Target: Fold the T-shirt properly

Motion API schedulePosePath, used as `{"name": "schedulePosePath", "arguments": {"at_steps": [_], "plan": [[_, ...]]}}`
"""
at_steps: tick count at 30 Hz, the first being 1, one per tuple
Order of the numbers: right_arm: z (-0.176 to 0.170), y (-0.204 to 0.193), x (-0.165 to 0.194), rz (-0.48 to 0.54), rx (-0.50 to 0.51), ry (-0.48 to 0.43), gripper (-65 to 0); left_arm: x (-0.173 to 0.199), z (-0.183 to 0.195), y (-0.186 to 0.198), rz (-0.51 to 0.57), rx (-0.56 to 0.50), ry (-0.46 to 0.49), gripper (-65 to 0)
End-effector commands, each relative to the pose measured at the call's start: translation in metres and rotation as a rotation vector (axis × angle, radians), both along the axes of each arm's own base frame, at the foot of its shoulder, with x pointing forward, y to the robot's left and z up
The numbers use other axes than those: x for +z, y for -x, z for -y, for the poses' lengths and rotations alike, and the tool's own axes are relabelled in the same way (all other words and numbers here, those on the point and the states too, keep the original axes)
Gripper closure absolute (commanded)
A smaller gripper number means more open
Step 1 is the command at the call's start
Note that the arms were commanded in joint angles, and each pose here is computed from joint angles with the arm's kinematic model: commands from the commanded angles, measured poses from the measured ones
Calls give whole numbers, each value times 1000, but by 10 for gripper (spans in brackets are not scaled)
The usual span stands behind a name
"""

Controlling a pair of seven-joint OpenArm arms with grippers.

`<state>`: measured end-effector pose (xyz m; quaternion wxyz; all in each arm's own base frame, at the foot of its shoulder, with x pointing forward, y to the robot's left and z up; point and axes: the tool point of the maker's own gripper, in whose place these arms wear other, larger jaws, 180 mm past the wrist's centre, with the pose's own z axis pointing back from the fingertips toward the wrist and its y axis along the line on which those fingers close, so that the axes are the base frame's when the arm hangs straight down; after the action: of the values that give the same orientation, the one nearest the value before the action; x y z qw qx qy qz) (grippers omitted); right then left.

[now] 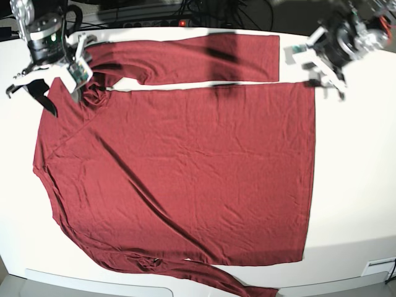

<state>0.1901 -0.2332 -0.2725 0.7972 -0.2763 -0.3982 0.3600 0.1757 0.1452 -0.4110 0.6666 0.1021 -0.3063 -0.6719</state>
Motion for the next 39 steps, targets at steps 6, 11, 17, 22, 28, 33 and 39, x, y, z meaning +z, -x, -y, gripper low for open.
{"name": "schedulePosePath", "arguments": {"at_steps": [6, 11, 17, 22, 28, 33, 39], "plan": [[0, -9, 11, 47, -41, -35, -327, -14, -18, -27, 68, 34, -115, -290], [2, -7, 8, 30, -57, -44, -327, -32, -34, -28, 38, 56, -156, -290], [2, -7, 8, 30, -56, -44, -327, -42, -37, -15, 0, 56, -192, -290], [2, -7, 8, 30, -57, -44, -327, -52, -20, 6, -43, -8, -180, -290], [2, -7, 8, 30, -57, -44, -327, -42, 26, -2, 57, -53, -42, -290], [2, -7, 7, 28, -59, -43, -327, -39, 18, -25, 96, 7, -92, -290], [2, -7, 7, 27, -60, -43, -327, -60, -17, -20, 53, 58, -209, -290]]}}
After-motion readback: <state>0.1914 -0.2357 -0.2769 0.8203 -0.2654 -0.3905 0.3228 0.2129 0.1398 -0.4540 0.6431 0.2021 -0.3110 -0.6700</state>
